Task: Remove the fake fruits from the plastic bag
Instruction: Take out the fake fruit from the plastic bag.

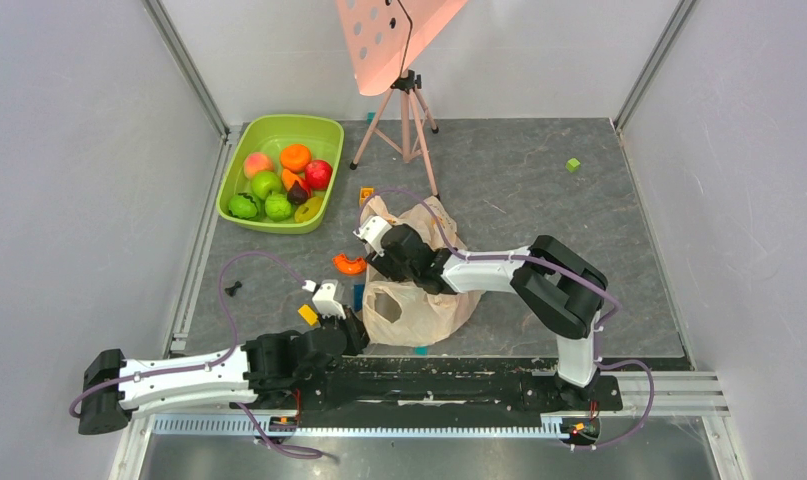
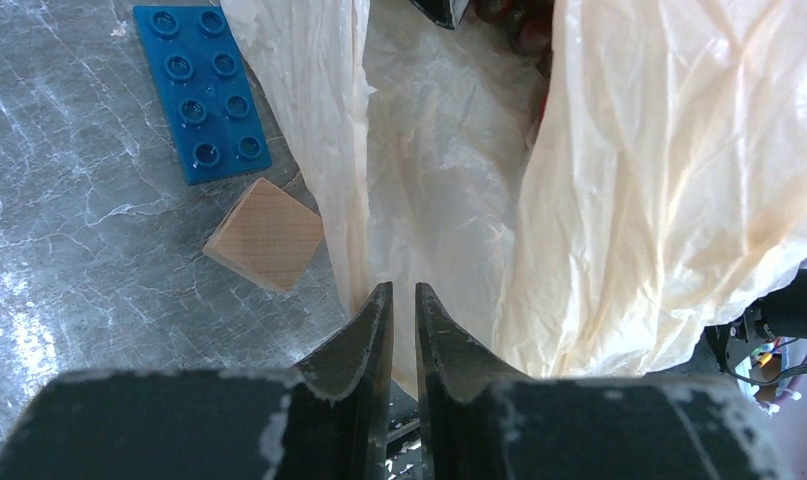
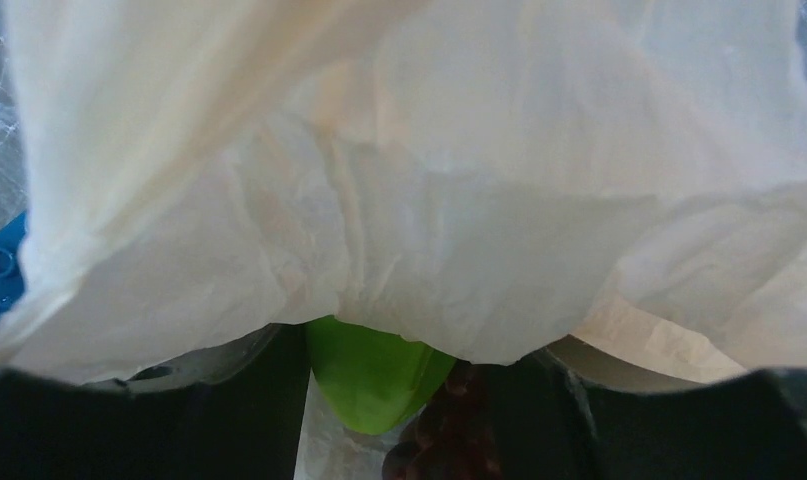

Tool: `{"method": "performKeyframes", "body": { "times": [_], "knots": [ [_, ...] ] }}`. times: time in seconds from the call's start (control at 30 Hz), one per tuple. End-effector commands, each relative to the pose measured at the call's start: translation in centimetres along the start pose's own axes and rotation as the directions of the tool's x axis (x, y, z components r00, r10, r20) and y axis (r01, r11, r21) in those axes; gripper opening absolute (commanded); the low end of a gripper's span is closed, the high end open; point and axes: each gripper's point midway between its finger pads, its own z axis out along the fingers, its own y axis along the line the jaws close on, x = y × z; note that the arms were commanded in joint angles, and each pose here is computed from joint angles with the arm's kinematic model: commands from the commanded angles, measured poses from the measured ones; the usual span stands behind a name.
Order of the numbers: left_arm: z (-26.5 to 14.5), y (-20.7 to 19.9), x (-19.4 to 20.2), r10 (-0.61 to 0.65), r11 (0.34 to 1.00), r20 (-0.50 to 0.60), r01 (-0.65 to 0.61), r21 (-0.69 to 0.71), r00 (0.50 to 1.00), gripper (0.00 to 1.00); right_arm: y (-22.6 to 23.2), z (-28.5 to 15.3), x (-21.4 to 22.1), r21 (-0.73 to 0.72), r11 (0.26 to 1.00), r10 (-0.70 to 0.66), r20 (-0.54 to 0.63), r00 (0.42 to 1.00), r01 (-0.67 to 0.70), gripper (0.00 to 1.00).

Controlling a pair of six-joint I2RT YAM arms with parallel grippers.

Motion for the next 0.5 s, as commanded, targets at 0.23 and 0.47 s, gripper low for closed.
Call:
{"method": "performKeyframes", "body": {
  "times": [0.23, 0.47],
  "knots": [
    [-0.3, -0.1, -1.6, -0.037, 0.999, 0.065, 0.037, -0.008, 0.997, 0.2, 1.3, -5.6, -0.5, -0.136, 0.988, 0.089, 0.08, 0.993, -0.077, 0.39],
    [-0.8, -0.7, -2.7, -0.038, 0.999, 0.091, 0.038, 0.009, 0.995, 0.3, 4.7, -10.5, 1.0, -0.346, 0.935, 0.099, 0.046, 0.994, -0.078, 0.37]
  ]
}}
